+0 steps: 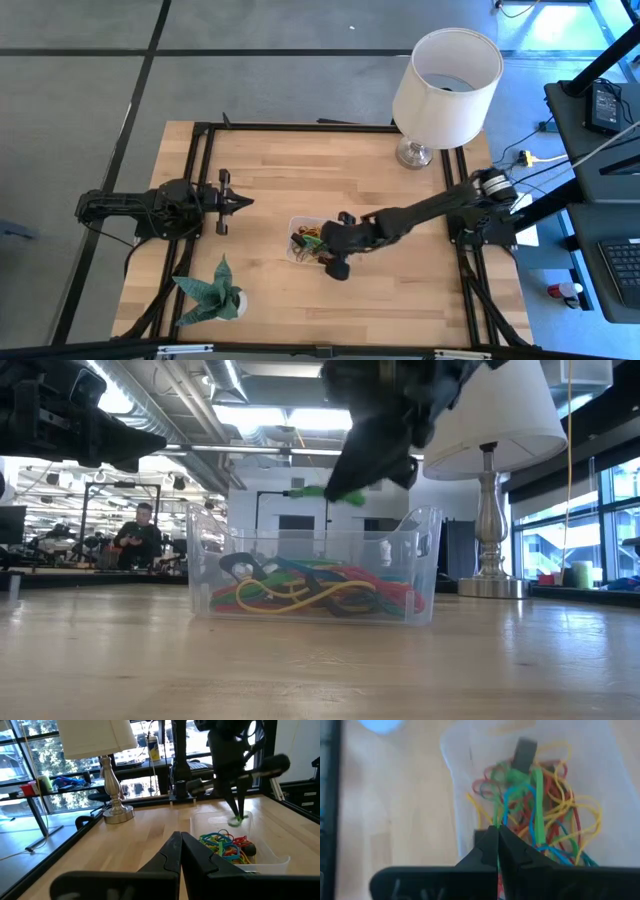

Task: Pick and place rubber bands into bin
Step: Put the green rubber band into the transparent bin

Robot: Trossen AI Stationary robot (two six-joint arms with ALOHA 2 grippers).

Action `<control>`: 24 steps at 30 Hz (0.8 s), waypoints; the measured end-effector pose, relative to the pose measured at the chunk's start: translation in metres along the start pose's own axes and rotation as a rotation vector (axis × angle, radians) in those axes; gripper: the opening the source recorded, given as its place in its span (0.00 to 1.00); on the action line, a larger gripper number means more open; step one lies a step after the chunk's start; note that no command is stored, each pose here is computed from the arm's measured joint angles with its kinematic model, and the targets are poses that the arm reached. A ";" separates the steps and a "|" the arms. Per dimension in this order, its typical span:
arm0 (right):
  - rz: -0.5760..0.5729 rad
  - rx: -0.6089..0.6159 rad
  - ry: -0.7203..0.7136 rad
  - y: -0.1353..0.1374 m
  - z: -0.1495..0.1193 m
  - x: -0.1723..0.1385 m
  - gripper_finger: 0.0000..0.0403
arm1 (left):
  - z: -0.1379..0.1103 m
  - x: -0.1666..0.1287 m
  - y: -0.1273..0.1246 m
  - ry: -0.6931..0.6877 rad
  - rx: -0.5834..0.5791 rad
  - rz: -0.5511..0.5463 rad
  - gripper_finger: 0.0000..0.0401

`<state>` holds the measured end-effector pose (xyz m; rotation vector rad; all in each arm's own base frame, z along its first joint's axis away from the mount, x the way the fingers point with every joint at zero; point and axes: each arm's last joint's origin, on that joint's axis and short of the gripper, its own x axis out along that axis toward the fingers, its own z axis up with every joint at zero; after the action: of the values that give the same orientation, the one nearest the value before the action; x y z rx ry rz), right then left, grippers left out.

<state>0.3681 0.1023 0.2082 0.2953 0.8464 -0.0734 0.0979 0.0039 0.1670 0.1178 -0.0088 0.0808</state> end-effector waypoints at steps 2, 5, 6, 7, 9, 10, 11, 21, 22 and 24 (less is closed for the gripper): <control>-0.021 0.005 0.060 -0.002 0.002 0.009 0.00 | 0.000 0.000 0.000 0.000 0.000 0.000 0.00; -0.037 0.001 0.160 -0.004 0.004 0.023 0.00 | 0.000 0.000 0.000 0.001 0.000 0.000 0.00; -0.032 -0.005 0.191 -0.003 0.005 0.027 0.00 | 0.000 0.000 0.000 0.001 0.000 0.000 0.00; -0.024 -0.009 0.215 -0.002 0.006 0.031 0.00 | 0.000 0.000 0.000 0.001 0.000 0.001 0.00; -0.039 -0.030 0.271 -0.002 0.006 0.034 0.00 | 0.000 0.000 0.000 0.001 0.000 0.000 0.00; -0.048 -0.036 0.291 -0.002 0.006 0.035 0.00 | 0.000 0.000 0.000 0.001 0.000 0.001 0.00; -0.051 -0.038 0.300 -0.001 0.007 0.036 0.01 | 0.000 0.000 0.000 0.001 0.000 0.001 0.00; -0.097 0.032 0.359 -0.004 0.004 0.030 0.17 | 0.001 0.000 0.000 -0.008 0.000 0.003 0.00; -0.098 0.040 0.357 -0.004 0.004 0.029 0.19 | 0.000 0.000 0.000 -0.001 0.000 0.002 0.00; -0.098 0.044 0.355 -0.004 0.005 0.029 0.23 | 0.000 0.000 0.000 -0.001 0.000 0.002 0.00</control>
<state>0.3900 0.0991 0.1884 0.3126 1.2136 -0.1336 0.0981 0.0039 0.1671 0.1177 -0.0095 0.0828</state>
